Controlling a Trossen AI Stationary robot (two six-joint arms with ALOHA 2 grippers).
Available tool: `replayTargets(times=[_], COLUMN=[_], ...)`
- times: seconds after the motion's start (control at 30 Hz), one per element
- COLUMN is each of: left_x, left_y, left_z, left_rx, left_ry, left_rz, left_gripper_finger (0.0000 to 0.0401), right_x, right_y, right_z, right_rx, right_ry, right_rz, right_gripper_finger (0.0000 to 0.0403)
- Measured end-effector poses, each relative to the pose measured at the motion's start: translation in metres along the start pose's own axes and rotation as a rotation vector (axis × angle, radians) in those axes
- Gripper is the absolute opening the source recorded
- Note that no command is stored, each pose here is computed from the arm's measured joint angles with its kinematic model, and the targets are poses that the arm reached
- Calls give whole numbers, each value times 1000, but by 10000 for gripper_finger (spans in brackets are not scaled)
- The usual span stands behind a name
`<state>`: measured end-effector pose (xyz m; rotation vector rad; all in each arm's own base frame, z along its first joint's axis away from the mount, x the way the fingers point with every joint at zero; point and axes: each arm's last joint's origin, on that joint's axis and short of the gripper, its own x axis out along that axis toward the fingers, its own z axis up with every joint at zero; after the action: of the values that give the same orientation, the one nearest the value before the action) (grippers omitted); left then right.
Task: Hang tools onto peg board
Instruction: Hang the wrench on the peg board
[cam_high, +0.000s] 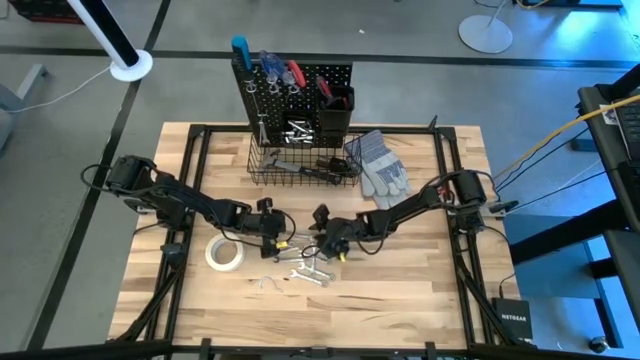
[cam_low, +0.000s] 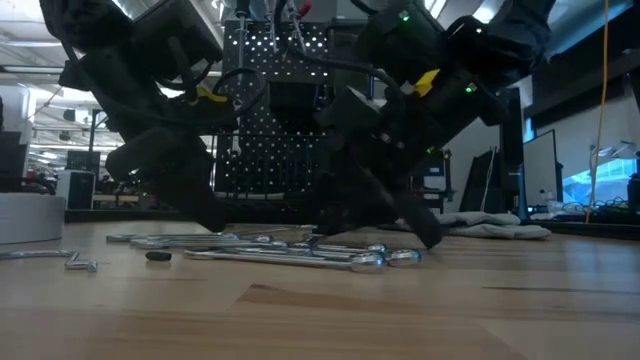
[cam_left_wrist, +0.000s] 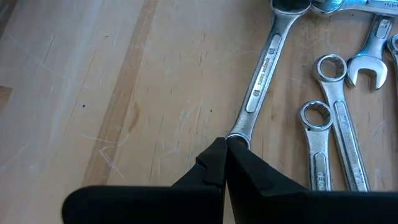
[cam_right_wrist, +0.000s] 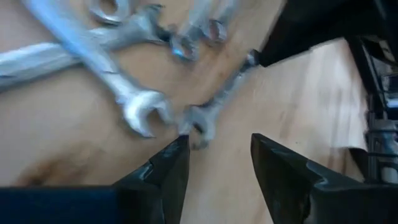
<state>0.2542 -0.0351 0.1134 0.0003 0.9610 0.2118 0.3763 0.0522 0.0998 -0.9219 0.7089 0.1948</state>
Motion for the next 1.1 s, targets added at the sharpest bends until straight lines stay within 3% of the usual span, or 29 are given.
replayTargets(times=[0.37, 0.77, 1.1], left_x=[0, 0, 0], left_y=[0, 0, 0], left_z=[0, 1, 1], left_rx=[1, -1, -2], left_ry=[-3, -12, -18], left_rz=[3, 3, 4], left_gripper_finger=[1, 1, 1], right_x=[3, 3, 3], right_y=[-7, -6, -6], right_z=[-1, 0, 0], right_rx=[81, 119, 135], right_ry=[-41, -64, -44], right_rz=[-43, -23, -42], right_gripper_finger=[163, 18, 15])
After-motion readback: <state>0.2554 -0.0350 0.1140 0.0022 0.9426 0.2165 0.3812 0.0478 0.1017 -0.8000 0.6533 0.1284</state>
